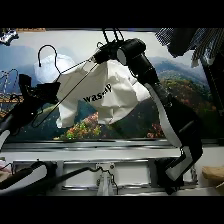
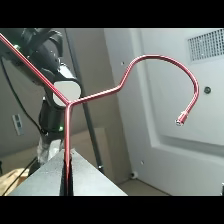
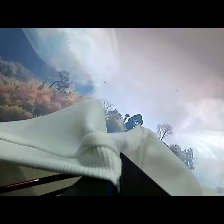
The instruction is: Fold the clothes and pants, and hang the long-sleeved shirts on hangers.
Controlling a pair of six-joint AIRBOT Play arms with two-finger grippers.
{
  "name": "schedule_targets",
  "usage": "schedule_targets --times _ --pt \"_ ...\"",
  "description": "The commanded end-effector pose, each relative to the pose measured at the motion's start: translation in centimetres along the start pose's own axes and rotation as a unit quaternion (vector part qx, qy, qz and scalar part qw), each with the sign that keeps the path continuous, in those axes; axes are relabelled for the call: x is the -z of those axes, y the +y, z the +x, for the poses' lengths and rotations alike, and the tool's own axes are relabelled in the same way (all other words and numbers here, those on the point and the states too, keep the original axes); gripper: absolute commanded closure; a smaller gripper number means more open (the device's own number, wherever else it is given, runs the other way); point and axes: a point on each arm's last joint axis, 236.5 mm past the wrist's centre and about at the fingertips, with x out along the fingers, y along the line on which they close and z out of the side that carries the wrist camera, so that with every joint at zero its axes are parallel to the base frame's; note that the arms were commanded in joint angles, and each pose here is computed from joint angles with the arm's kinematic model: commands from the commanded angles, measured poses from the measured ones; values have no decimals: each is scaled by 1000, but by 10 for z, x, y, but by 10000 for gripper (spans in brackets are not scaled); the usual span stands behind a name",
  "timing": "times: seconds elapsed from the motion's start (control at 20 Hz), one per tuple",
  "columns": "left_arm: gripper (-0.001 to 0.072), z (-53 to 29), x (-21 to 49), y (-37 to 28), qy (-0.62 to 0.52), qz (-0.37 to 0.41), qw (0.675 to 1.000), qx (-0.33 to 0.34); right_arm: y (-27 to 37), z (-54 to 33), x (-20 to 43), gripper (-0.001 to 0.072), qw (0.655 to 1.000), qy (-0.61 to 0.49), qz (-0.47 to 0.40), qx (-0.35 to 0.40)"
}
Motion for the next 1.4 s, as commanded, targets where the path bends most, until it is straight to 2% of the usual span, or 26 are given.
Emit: schedule_targets --times 0.0,0.25,0.45,0.6,0.9,1.35 --pt "692 6 -3 12 -10 -11 1000 -19 7 -5 0 685 1000 4 -11 -5" --pt "691 18 5 44 2 -59 998 -28 15 -16 -7 685 1000 -4 -18 -12" --pt "692 12 -32 53 -72 -32 997 -14 28 -31 0 685 999 20 -23 -24" --pt "692 4 -57 62 -112 -52 992 4 58 -49 5 685 997 38 -41 -46" --pt "692 34 -41 44 -18 -91 988 126 119 -76 20 685 988 68 -111 -88" --pt "693 70 -25 55 50 -95 985 135 126 -126 15 685 986 67 -120 -99"
